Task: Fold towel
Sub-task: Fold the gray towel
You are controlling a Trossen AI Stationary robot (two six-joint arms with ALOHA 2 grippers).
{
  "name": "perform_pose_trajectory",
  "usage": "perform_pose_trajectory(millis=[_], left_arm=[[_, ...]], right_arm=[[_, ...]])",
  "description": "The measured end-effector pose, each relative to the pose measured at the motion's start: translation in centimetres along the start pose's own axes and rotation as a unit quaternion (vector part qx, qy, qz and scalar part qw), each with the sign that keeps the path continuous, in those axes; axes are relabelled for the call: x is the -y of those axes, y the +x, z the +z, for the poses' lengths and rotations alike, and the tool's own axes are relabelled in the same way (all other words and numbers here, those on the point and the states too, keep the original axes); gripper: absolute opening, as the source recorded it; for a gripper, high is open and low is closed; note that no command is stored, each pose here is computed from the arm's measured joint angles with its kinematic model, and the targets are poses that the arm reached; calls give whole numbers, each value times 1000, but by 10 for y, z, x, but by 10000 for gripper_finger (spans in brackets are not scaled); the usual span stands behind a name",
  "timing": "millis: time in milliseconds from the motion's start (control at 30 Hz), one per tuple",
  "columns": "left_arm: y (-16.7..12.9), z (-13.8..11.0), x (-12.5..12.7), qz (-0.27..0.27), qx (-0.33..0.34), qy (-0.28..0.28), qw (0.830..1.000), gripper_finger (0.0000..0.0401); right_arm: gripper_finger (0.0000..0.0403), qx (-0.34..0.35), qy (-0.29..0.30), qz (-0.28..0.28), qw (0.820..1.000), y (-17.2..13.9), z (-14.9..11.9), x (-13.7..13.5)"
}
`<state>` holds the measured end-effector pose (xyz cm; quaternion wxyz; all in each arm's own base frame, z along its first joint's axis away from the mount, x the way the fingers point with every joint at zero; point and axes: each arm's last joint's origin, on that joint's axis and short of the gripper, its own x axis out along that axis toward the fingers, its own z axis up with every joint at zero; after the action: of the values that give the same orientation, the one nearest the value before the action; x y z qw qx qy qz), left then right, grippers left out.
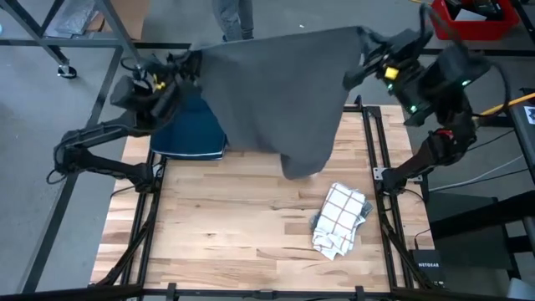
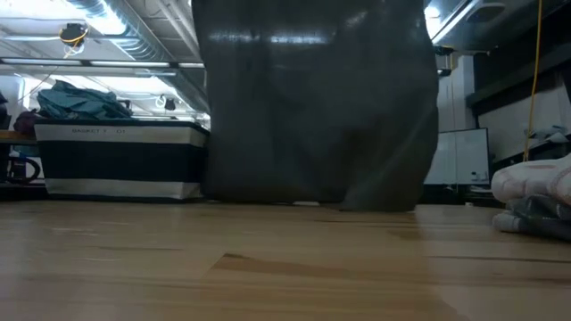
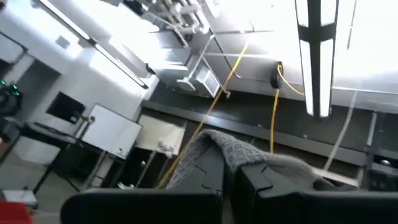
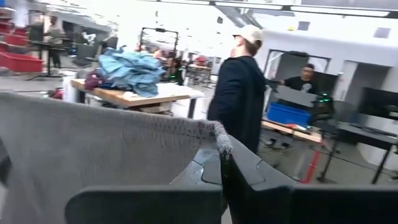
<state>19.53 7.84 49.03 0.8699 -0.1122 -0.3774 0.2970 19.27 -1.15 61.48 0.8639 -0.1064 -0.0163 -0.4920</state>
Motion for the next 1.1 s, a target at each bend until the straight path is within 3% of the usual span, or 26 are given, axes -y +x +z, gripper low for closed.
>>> perform_pose_trajectory(millis=[167, 300, 600, 900, 1100], left_arm=[[26, 5, 1, -2, 17, 19, 1000, 0], [48, 14, 0, -12, 31, 37, 999, 0], [91, 1, -22, -16, 31, 30, 999, 0], [113, 2, -47, -50, 26, 35, 998, 0], [118, 3, -62, -44, 30, 46, 998, 0]], right_arm=[[2, 7, 3, -30, 1000, 6, 1, 24], [2, 32, 3, -16, 999, 11, 2, 38], [2, 27, -34, -51, 998, 28, -5, 55], [2, 10, -96, -100, 990, 39, -10, 70], [2, 9, -117, -123, 985, 47, -13, 82]])
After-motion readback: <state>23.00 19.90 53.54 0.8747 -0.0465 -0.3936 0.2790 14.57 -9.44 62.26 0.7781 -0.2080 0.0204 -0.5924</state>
